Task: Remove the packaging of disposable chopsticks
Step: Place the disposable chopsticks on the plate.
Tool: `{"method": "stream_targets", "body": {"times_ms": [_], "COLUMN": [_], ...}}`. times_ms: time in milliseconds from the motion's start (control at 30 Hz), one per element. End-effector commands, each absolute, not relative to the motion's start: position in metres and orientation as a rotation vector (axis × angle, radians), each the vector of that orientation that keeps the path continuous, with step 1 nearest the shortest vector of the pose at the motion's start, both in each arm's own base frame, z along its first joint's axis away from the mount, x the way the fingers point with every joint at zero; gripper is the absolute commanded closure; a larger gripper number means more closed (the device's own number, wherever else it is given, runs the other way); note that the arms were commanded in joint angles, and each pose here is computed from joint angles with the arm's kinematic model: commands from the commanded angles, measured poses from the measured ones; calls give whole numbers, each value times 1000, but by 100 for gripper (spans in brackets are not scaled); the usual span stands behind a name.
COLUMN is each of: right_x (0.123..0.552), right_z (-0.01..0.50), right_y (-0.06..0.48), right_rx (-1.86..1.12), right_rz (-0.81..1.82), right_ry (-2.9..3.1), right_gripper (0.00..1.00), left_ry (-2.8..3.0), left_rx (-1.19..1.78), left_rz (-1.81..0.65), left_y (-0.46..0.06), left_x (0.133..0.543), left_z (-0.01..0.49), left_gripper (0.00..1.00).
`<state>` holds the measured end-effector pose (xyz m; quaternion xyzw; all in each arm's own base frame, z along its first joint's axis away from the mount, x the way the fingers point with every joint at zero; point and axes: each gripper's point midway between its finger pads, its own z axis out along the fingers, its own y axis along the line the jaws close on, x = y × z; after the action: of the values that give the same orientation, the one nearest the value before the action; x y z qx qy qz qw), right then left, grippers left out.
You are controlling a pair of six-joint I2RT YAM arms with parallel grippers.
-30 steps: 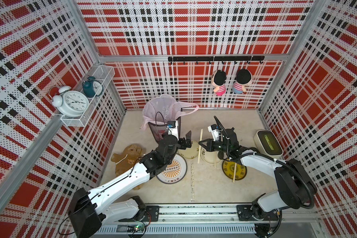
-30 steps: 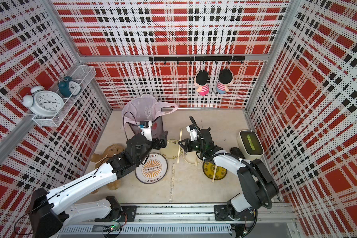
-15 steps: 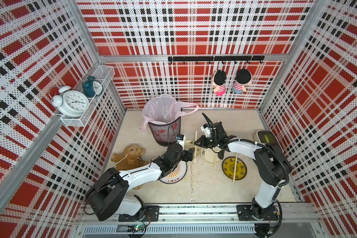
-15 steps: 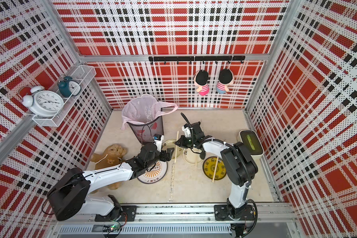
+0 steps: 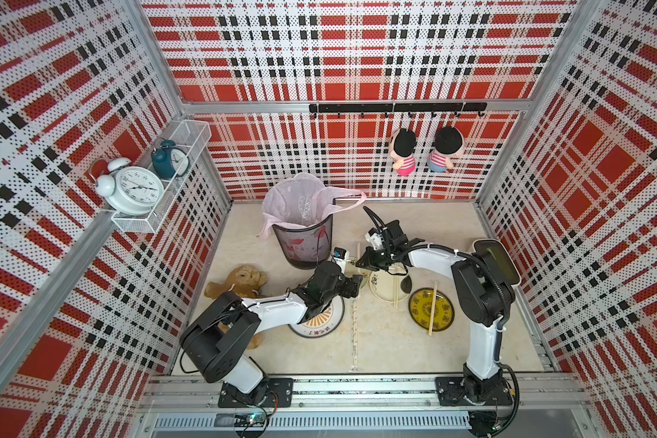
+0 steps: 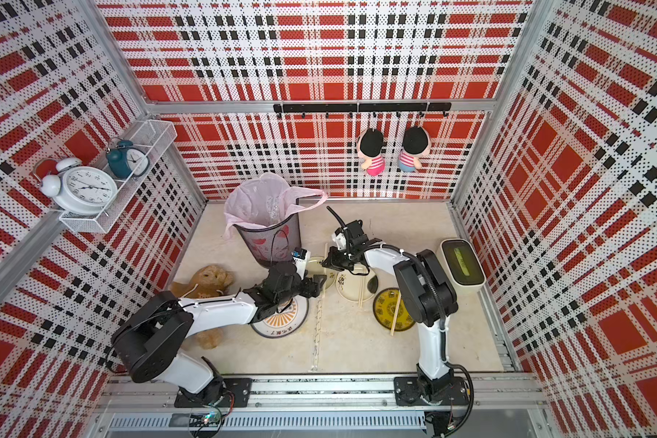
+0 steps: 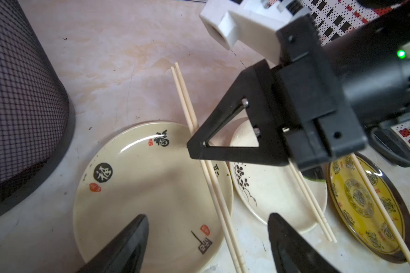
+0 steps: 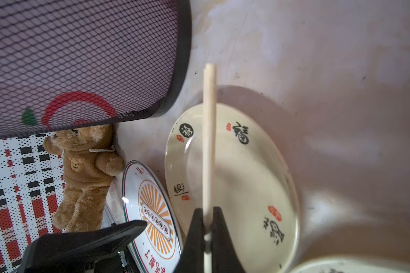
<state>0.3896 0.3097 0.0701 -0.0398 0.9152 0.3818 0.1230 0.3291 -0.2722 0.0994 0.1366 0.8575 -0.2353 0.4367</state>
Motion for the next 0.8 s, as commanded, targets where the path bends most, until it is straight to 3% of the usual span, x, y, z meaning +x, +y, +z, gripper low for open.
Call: {"method": "stream_targets", "body": {"times_ms": [0, 767], "right_x": [395, 401], "right_z": [66, 45], "right_y": [310, 314], "right_rx": [-112, -70], "right_rz": [1131, 1165], "right_ry": [2687, 2724], "right_gripper": [100, 100], "left_ry": [2104, 2115], "left_rx": [322, 294], "left_rz": [-611, -660], "left_y": [-273, -261], "left_x": [334, 337], "left_z": [104, 86], "left_gripper": [18, 17]}}
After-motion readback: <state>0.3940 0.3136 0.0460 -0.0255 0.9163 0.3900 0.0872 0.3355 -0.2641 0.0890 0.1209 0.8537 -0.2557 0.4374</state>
